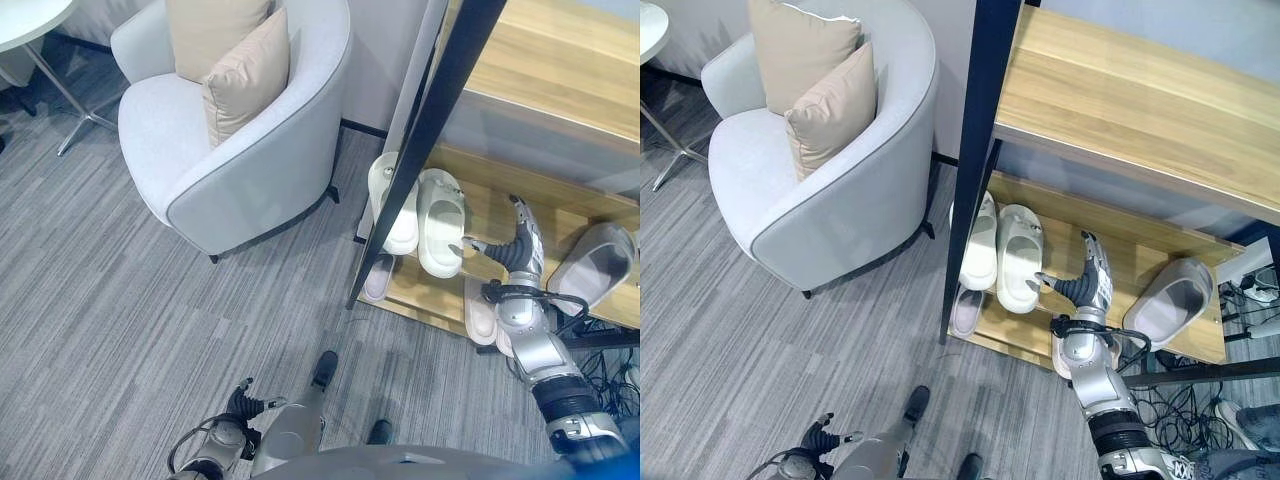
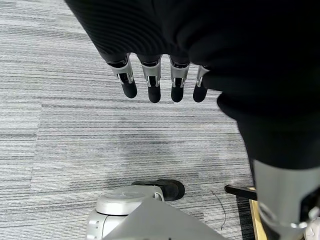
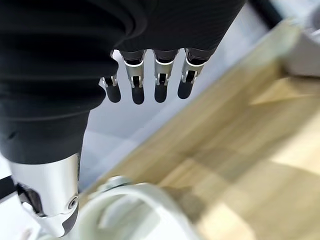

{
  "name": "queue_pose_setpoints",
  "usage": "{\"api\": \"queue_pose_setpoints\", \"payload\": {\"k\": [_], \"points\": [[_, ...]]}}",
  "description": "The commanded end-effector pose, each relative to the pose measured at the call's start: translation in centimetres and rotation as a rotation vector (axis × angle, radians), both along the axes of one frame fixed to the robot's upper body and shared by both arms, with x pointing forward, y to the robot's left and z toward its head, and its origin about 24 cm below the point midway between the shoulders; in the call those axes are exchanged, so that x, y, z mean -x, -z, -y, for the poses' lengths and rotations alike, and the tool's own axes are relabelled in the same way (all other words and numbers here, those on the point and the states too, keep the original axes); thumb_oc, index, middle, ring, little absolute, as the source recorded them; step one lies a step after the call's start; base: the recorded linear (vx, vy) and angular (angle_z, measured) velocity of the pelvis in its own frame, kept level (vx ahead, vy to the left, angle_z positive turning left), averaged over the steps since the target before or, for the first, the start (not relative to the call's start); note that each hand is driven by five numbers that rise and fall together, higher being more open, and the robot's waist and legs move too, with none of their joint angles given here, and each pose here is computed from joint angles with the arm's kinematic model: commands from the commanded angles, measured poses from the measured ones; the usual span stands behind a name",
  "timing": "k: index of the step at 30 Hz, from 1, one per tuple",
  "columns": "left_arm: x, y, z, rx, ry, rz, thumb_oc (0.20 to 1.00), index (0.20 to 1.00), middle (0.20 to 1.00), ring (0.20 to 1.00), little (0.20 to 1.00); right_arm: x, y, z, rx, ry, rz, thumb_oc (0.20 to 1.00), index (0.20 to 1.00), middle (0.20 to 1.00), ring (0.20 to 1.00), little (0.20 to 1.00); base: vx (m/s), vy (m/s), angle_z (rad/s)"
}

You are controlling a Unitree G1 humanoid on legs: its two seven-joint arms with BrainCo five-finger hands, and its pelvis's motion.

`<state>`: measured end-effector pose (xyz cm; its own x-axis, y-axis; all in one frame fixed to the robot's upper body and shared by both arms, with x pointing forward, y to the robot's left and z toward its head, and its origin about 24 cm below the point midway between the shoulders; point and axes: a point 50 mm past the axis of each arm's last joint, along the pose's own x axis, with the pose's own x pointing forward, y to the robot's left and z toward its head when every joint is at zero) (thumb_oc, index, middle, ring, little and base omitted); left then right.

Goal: Arrange the slippers neatly on the shoe rack.

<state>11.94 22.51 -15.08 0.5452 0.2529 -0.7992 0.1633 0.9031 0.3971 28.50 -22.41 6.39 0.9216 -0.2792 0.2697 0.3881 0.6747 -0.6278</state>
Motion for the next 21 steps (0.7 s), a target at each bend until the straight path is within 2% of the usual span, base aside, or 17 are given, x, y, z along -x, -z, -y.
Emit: {"api": "queue_pose_setpoints", "payload": {"k": [1,5,9,13,21], "points": [[0.8,0.9,2.6,0.071,0.022,-0.042,1.000,1.000,1.000,1.000,1.000,-0.3,-3.5,0.1,0.099,-0.052,0.163,1.000,1.000,1.000,1.000,1.000,0.00,0.000,0.00],[0.7,0.7,2.2,0.056,-0.002,-0.030,1.000,1.000,1.000,1.000,1.000,0.6,-3.6,0.7,0.199,-0.030,0.170,1.000,1.000,1.000,1.000,1.000,-0.01,-0.023,0.00],[1.2,0.9,1.9,0.048,-0.025,-0.041,1.000,1.000,1.000,1.000,1.000,1.7,-2.8,1.6,0.219,0.008,0.141,1.000,1.000,1.000,1.000,1.000,-0.02,-0.027,-0.05],[1.7,1.0,1.8,0.046,-0.054,-0.047,1.000,1.000,1.000,1.000,1.000,3.3,-1.1,3.0,0.256,0.038,0.045,1.000,1.000,1.000,1.000,1.000,-0.05,-0.057,-0.25],[1.8,1.0,2.3,0.066,-0.072,-0.049,1.000,1.000,1.000,1.000,1.000,4.8,2.3,3.8,0.121,0.065,-0.099,1.000,1.000,1.000,1.000,1.000,-0.07,-0.050,-0.21]]}}
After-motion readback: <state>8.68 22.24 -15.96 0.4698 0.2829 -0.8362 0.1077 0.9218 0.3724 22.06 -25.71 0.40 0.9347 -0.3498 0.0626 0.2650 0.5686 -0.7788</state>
